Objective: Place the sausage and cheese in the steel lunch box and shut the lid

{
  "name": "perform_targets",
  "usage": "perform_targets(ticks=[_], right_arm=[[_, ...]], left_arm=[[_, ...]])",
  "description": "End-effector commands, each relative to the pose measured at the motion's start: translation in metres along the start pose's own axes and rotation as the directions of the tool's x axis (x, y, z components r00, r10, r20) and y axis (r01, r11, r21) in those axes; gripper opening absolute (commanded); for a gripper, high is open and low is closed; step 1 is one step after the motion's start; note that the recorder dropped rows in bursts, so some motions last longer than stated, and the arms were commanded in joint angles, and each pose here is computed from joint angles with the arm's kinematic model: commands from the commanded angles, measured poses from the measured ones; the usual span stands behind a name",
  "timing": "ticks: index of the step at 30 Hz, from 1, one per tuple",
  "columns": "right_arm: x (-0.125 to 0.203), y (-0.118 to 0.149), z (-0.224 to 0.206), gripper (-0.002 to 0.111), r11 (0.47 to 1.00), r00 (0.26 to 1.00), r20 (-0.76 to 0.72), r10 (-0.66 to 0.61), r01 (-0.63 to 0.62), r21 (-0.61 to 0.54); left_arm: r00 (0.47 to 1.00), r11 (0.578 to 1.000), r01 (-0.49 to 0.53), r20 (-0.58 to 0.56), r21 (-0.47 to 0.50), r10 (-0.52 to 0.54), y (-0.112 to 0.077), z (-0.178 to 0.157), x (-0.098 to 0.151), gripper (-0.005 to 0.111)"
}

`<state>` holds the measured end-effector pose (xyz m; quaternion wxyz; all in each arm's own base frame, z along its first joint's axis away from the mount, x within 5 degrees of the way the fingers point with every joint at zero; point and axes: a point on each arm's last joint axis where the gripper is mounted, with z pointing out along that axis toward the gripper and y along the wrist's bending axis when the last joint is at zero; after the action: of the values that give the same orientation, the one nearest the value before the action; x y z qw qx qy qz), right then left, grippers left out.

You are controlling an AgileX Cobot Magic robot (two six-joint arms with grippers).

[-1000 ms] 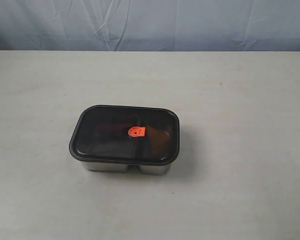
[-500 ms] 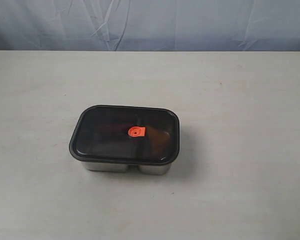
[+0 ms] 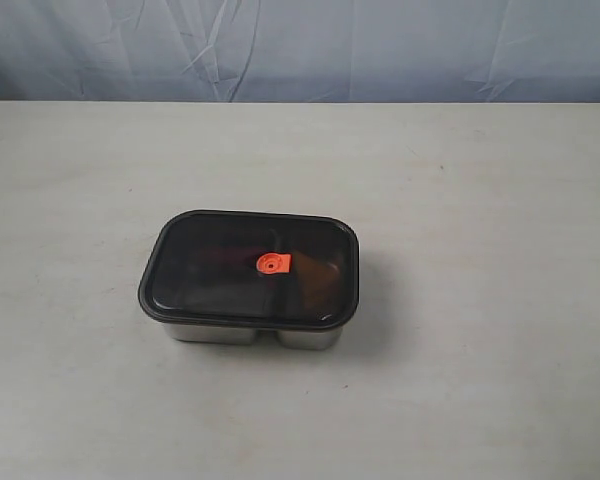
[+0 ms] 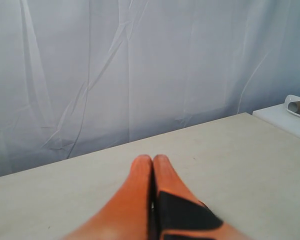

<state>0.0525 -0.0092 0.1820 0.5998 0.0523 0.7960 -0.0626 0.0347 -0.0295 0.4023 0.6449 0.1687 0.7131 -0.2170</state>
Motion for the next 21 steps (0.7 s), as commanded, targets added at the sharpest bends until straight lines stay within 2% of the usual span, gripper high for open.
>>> perform_targets(ticks=[1, 5, 9, 11, 16, 21], right_arm=[[0.000, 0.000, 0.000, -0.001, 1.000, 1.000, 0.013, -0.002, 0.002, 0.004], [0.000, 0.000, 0.000, -0.001, 1.000, 1.000, 0.013, -0.002, 0.002, 0.004], [0.000, 0.000, 0.000, -0.001, 1.000, 1.000, 0.013, 0.000, 0.000, 0.003], [0.000, 0.000, 0.000, -0.001, 1.000, 1.000, 0.013, 0.000, 0.000, 0.003], [0.000, 0.000, 0.000, -0.001, 1.000, 1.000, 0.013, 0.000, 0.000, 0.003], [0.000, 0.000, 0.000, -0.001, 1.000, 1.000, 0.013, 0.000, 0.000, 0.003]], left_arm=[[1.000, 1.000, 0.001, 0.002, -0.003, -0.001, 0.000, 0.000, 0.001, 0.000], [1.000, 1.000, 0.005, 0.003, -0.001, -0.005, 0.000, 0.000, 0.001, 0.000], [1.000, 1.000, -0.011, -0.028, -0.025, 0.010, 0.005, 0.009, 0.016, 0.000], [1.000, 0.999, -0.018, -0.019, -0.046, 0.017, 0.009, 0.018, 0.029, 0.000], [0.999, 0.996, 0.000, -0.050, -0.085, -0.004, 0.020, 0.042, 0.080, 0.000], [0.998, 0.993, -0.013, -0.065, -0.114, 0.006, 0.026, 0.046, 0.115, 0.000]])
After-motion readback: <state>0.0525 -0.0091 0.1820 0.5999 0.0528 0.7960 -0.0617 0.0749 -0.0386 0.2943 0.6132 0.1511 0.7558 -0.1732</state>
